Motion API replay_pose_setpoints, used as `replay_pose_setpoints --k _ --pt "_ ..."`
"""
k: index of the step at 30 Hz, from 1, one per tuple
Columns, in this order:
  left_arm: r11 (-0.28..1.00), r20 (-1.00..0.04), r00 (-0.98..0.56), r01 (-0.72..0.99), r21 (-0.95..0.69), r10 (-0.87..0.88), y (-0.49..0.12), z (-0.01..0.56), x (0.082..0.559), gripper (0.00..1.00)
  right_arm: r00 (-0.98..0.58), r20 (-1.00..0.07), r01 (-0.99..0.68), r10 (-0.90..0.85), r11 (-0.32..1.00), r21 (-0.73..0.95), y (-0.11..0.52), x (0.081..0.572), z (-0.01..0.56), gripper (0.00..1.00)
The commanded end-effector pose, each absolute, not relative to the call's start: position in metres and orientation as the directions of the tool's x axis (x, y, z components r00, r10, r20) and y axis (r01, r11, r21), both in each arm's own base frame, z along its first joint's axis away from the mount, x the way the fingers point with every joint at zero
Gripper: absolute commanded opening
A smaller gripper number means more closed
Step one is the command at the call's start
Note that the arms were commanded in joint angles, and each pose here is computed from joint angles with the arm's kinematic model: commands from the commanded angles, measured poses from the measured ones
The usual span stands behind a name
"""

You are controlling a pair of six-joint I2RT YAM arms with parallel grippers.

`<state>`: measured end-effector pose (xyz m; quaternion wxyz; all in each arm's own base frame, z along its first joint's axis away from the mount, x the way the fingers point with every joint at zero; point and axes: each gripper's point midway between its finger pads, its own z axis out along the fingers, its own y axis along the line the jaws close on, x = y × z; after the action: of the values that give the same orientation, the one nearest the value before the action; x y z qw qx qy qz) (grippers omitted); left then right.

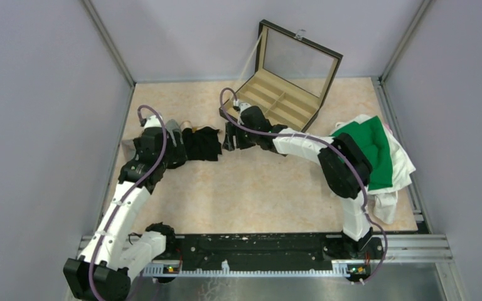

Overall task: Roll the underwear
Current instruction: Move the underwear to the center of the board.

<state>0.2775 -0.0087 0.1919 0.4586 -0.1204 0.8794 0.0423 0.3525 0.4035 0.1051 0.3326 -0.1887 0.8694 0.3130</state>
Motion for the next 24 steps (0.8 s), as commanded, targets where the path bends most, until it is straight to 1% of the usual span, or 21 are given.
replay_pose_setpoints --k 1,8,15,19,24 --pt "0.978 -0.827 -0.539 -0.201 -0.055 -0.158 -0.015 0.195 0.279 0.99 -0.716 -0.689 -0.420 0.115 0.717 0.556 0.436 0.393 0.126 0.65" --pt "0.985 -0.852 -0.502 -0.148 -0.084 -0.148 -0.023 0.203 0.281 0.99 -0.733 -0.627 -0.288 0.264 0.714 0.638 0.461 0.428 0.106 0.65" --pt "0.987 -0.854 -0.501 -0.139 -0.084 -0.144 -0.024 0.203 0.281 0.99 -0.744 -0.590 -0.214 0.313 0.725 0.655 0.472 0.447 0.086 0.64" --pt "0.987 -0.856 -0.498 -0.134 -0.085 -0.142 -0.024 0.204 0.281 0.99 -0.753 -0.576 -0.196 0.319 0.726 0.659 0.478 0.452 0.075 0.61" --pt "0.988 -0.859 -0.492 -0.129 -0.089 -0.141 -0.025 0.206 0.281 0.99 -0.760 -0.564 -0.184 0.322 0.726 0.663 0.484 0.457 0.066 0.54"
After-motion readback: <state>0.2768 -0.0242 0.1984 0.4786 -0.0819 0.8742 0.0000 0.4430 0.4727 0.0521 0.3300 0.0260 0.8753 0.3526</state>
